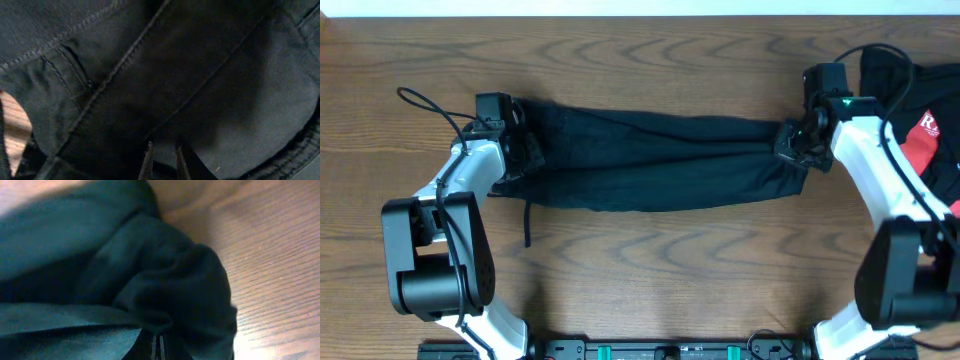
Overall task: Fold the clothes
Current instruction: 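Fold the pants' ends inward with both grippers toward the center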
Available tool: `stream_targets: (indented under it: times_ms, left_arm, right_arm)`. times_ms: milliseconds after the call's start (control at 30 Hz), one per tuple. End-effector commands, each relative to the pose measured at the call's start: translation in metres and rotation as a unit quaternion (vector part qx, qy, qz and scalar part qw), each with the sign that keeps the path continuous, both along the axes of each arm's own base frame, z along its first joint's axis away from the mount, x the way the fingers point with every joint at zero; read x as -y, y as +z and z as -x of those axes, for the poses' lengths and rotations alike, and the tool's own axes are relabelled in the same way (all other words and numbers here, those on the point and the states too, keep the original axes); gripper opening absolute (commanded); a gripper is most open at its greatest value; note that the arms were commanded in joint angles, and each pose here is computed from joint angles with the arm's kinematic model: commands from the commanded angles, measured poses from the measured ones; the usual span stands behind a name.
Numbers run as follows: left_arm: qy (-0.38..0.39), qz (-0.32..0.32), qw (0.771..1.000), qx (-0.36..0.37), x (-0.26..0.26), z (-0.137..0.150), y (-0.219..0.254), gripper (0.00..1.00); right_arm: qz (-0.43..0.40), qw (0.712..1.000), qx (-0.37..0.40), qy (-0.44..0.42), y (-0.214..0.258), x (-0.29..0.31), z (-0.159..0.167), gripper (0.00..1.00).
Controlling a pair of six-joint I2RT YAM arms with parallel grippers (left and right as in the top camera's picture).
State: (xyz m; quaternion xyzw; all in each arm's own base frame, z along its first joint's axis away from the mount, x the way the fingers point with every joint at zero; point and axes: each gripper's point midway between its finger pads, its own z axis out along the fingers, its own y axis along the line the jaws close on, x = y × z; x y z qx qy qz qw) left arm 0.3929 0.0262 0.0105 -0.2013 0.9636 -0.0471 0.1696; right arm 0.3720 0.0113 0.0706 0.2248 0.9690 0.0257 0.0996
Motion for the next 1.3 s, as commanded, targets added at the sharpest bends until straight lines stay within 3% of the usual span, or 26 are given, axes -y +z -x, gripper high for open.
stream_targets:
  times_ms: [0,67,133,233,300,433,700,800,900,967,1033,1100,1267]
  left_arm:
    - [0.011,-0.017,1.0,0.017,-0.011,-0.004,0.009,0.19]
    - [0.017,-0.027,0.999,0.024,-0.015,-0.008,0.01,0.18]
    - [0.019,-0.031,0.999,0.032,-0.017,-0.011,0.012,0.19]
    - [0.03,-0.025,0.999,0.037,-0.016,-0.013,0.013,0.19]
    - [0.024,-0.01,0.999,0.036,-0.01,-0.012,0.014,0.19]
    - [0.022,-0.007,0.998,0.051,-0.009,-0.013,0.031,0.19]
    - [0.006,-0.004,0.989,0.147,0.002,-0.009,0.119,0.18]
    - [-0.031,0.034,0.987,0.154,0.031,-0.001,0.133,0.19]
    - [-0.066,0.054,0.986,0.145,0.059,0.001,0.128,0.19]
    - [-0.085,0.058,0.986,0.133,0.075,0.001,0.12,0.19]
    - [-0.096,0.063,0.987,0.116,0.088,0.003,0.108,0.19]
    - [-0.095,0.07,0.989,0.094,0.097,0.005,0.093,0.19]
    - [-0.101,0.09,0.99,0.037,0.118,0.011,0.052,0.19]
  right_arm:
    - [0.069,0.997,-0.01,-0.025,-0.006,0.037,-0.002,0.01]
    - [0.077,0.997,-0.015,-0.03,-0.01,0.043,-0.002,0.05]
    - [0.094,0.995,-0.017,-0.029,-0.01,0.051,-0.001,0.18]
    - [0.105,0.994,-0.021,-0.03,-0.009,0.058,0.001,0.5]
    - [0.09,0.995,-0.028,-0.027,-0.008,0.053,0.004,0.66]
    - [0.085,0.996,-0.023,-0.023,0.014,0.048,0.003,0.7]
    - [0.077,0.997,0.017,-0.007,0.084,0.037,-0.005,0.73]
    - [0.032,0.998,0.02,0.039,0.085,0.011,-0.006,0.71]
    - [-0.054,0.988,0.044,0.138,0.087,-0.041,-0.013,0.58]
    - [-0.107,0.971,0.069,0.204,0.09,-0.08,-0.016,0.41]
    - [-0.115,0.964,0.077,0.228,0.088,-0.102,-0.015,0.16]
    - [-0.113,0.959,0.074,0.249,0.081,-0.119,-0.01,0.03]
    - [-0.1,0.963,0.059,0.244,0.052,-0.145,0.003,0.01]
